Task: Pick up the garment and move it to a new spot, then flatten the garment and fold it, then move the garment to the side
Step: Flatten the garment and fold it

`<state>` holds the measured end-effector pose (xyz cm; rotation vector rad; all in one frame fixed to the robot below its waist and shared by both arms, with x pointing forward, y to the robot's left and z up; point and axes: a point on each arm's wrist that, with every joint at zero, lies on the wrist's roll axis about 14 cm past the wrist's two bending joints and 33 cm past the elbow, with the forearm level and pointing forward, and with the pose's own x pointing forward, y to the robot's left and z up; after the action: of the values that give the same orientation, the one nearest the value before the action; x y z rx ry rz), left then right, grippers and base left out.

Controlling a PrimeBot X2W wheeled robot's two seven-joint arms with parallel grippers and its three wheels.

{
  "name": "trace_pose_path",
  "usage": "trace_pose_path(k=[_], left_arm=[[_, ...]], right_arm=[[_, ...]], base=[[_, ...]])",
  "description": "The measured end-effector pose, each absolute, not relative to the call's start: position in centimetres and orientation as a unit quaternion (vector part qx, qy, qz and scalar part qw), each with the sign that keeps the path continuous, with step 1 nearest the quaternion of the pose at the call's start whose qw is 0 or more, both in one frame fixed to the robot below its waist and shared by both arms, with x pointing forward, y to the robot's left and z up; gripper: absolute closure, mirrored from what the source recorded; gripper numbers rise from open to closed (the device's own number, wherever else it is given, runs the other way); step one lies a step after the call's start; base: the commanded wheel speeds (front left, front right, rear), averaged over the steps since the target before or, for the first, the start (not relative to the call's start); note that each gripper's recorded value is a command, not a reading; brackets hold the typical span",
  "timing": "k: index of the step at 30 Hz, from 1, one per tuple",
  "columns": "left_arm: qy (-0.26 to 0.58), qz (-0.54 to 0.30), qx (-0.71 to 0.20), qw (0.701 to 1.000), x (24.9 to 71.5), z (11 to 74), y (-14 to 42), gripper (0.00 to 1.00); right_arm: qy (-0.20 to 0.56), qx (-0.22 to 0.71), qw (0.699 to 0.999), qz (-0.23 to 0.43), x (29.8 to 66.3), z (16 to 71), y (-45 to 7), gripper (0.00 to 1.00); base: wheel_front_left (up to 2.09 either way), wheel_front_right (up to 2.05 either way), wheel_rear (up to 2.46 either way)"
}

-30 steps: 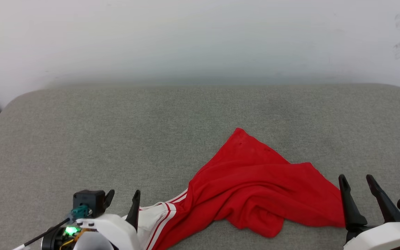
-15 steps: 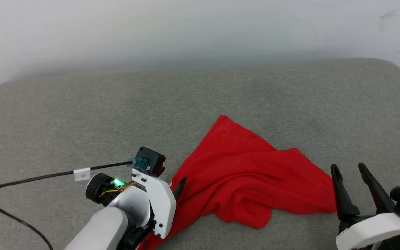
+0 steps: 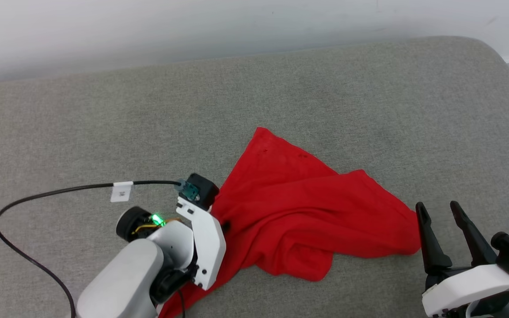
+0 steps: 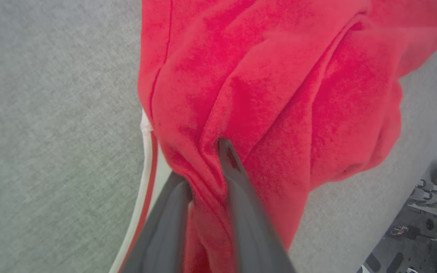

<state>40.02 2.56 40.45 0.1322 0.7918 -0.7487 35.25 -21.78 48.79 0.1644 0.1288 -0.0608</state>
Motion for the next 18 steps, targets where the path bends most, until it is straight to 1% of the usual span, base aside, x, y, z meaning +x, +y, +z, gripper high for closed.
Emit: trace_pose_path(k=[2, 5, 9, 11, 14, 18], left_arm=[[0.347, -0.35, 0.057, 0.868, 41.2, 41.5, 2.5, 1.0], [0.293, -0.316, 0.04, 0.902, 43.4, 43.5, 3.6, 1.0], [0.213, -0.233, 0.023, 0.949, 47.4, 46.6, 7.2, 1.0], [0.195, -0.187, 0.015, 0.963, 48.7, 47.2, 9.5, 1.0], [0.206, -0.135, 0.005, 0.969, 49.2, 46.1, 12.3, 1.0], [0.259, -0.105, -0.012, 0.96, 47.5, 42.5, 13.9, 1.0]], right_arm=[[0.066, 0.085, 0.994, -0.03, 35.3, 48.6, -21.7, 0.0], [0.067, 0.086, 0.994, -0.028, 35.6, 48.6, -21.6, 0.0], [0.07, 0.091, 0.993, -0.022, 35.9, 48.3, -21.2, 0.0], [0.071, 0.092, 0.993, -0.018, 36.1, 48.2, -21.0, 0.0], [0.071, 0.094, 0.993, -0.016, 36.3, 48.1, -20.8, 0.0], [0.075, 0.097, 0.992, -0.019, 36.3, 47.7, -20.9, 0.0]], base=[[0.0, 0.0, 0.0], [0.0, 0.0, 0.0], [0.0, 0.0, 0.0], [0.0, 0.0, 0.0], [0.0, 0.0, 0.0], [0.0, 0.0, 0.0]])
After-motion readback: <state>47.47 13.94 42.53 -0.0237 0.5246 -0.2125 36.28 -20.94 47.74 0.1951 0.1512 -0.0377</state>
